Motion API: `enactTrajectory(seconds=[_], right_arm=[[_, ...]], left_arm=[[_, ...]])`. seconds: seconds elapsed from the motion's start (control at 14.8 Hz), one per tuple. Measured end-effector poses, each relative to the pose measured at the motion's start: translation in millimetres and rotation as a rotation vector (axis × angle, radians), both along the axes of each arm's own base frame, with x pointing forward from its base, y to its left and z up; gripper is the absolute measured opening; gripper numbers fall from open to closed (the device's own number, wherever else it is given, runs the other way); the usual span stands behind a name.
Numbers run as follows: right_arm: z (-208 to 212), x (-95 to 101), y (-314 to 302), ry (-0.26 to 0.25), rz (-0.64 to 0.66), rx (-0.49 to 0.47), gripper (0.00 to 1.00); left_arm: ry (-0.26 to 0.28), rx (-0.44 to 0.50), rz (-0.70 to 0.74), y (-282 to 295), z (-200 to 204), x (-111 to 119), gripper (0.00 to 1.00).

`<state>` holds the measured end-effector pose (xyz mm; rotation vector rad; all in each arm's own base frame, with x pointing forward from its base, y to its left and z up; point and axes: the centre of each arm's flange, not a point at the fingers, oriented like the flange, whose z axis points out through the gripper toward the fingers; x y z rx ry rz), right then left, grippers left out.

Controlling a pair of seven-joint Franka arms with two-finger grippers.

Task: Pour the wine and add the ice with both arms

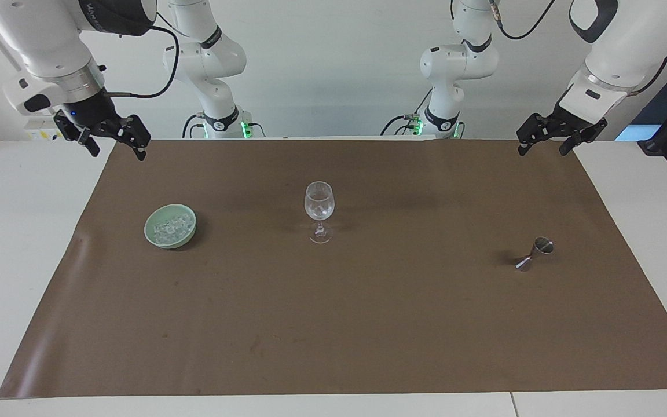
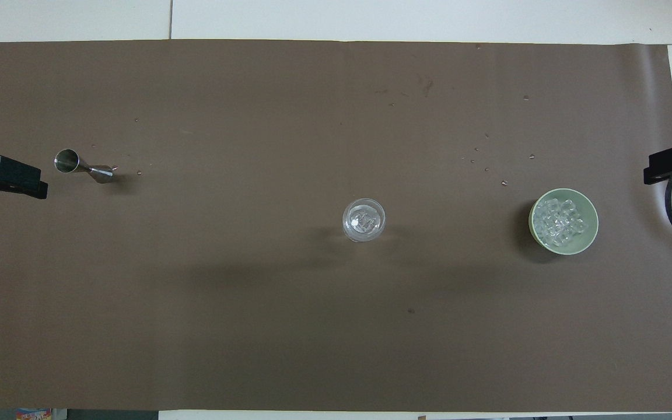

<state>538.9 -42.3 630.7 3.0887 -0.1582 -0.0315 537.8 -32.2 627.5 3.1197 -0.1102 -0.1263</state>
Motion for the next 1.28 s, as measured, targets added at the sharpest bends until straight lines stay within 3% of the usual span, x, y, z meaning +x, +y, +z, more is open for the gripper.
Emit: enactTrajectory(seconds=[1.28], right_arm=[[-8.3,-0.4,-14.5,0.017,-0.009,0.014,1.00]], left_arm=[[0.000,0.000,0.000,0.0,0.0,0.0,1.00]])
